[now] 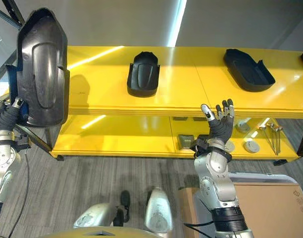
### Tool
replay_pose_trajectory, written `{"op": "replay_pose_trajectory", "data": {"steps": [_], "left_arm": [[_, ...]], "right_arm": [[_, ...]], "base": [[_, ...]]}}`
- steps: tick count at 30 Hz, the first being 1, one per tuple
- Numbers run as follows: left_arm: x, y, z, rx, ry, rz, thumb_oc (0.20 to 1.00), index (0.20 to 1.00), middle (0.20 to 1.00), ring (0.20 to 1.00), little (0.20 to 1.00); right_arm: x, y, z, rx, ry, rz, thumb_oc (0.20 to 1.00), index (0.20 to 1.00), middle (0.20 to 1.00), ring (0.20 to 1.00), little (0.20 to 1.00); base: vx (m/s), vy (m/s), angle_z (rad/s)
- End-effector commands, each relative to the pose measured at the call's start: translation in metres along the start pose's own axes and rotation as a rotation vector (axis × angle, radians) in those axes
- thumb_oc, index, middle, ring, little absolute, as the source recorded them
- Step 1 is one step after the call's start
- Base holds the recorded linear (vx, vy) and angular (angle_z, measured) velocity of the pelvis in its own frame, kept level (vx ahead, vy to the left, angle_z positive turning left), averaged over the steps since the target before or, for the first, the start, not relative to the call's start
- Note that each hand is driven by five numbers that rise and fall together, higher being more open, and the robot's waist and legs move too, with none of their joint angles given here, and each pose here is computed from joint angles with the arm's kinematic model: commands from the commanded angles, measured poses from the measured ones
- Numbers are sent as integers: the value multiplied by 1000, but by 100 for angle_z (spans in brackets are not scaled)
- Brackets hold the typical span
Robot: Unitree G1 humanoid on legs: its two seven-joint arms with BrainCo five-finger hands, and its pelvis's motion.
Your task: Move parts from the plastic box to the shelf.
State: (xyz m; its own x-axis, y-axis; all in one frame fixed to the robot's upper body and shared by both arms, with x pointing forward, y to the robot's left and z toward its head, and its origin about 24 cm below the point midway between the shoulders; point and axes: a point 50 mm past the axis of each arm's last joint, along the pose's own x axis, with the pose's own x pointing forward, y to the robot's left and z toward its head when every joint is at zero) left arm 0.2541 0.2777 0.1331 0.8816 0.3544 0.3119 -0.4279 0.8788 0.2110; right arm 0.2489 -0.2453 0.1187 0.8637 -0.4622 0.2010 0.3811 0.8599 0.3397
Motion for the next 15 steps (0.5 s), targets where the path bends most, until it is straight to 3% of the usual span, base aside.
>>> {"op": "replay_pose_trajectory", "data": {"steps": [1,15], "left_arm": [[6,-1,34,-39,-195,45,200,200,200,200,200],[-2,-15,27,-84,-142,29,200,200,200,200,200]], "right_arm": [[15,4,31,60,-128,50,1000,1000,1000,1000,1000],[22,0,34,5,-128,46,1000,1000,1000,1000,1000]], "base": [[332,-145,61],[222,-129,13]]}}
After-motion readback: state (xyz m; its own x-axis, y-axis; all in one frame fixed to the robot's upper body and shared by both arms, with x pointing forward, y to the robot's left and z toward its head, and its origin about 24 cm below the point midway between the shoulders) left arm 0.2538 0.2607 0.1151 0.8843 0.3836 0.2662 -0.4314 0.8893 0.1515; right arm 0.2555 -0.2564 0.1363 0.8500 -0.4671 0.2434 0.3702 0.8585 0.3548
